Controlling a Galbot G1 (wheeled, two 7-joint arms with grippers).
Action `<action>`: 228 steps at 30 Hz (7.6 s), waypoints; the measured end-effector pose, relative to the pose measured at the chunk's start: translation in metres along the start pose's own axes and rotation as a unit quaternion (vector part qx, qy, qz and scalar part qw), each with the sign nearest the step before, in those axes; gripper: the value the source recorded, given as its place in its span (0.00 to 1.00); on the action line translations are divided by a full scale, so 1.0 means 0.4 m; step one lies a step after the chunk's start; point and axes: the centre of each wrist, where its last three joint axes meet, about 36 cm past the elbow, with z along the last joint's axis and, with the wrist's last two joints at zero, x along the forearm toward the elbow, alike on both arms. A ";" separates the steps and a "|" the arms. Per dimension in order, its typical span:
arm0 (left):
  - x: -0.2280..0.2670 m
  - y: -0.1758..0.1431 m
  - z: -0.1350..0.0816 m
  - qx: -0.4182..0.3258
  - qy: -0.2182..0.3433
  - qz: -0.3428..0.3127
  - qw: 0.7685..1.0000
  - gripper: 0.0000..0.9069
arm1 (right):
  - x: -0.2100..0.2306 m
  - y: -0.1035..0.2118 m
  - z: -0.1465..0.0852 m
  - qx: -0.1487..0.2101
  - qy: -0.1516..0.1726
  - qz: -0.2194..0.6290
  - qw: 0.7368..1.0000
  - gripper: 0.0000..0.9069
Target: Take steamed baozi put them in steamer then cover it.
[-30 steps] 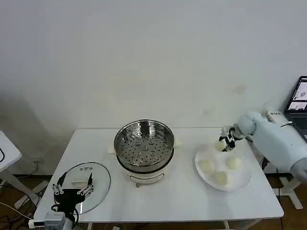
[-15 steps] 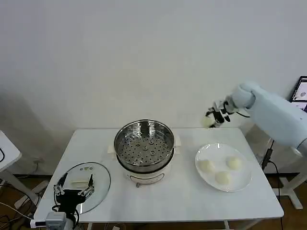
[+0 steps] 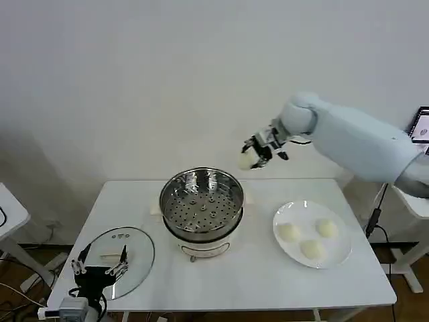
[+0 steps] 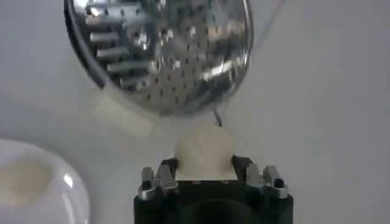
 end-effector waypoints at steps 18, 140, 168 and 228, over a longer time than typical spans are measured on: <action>0.018 0.044 0.038 -0.003 0.023 0.014 1.000 1.00 | -0.190 -0.096 -0.129 0.172 -0.056 -0.033 0.983 0.70; 0.027 0.059 -0.047 -0.036 -0.088 0.016 0.995 1.00 | -0.293 0.591 0.177 -0.209 0.072 -0.176 0.959 0.98; 0.036 0.053 -0.059 -0.028 -0.094 0.022 0.995 1.00 | -0.275 0.576 0.186 -0.217 0.079 -0.162 0.959 0.61; -0.025 0.110 -0.050 0.005 -0.084 -0.008 0.996 1.00 | -0.278 -0.188 -0.454 -0.174 0.004 -0.108 0.979 0.66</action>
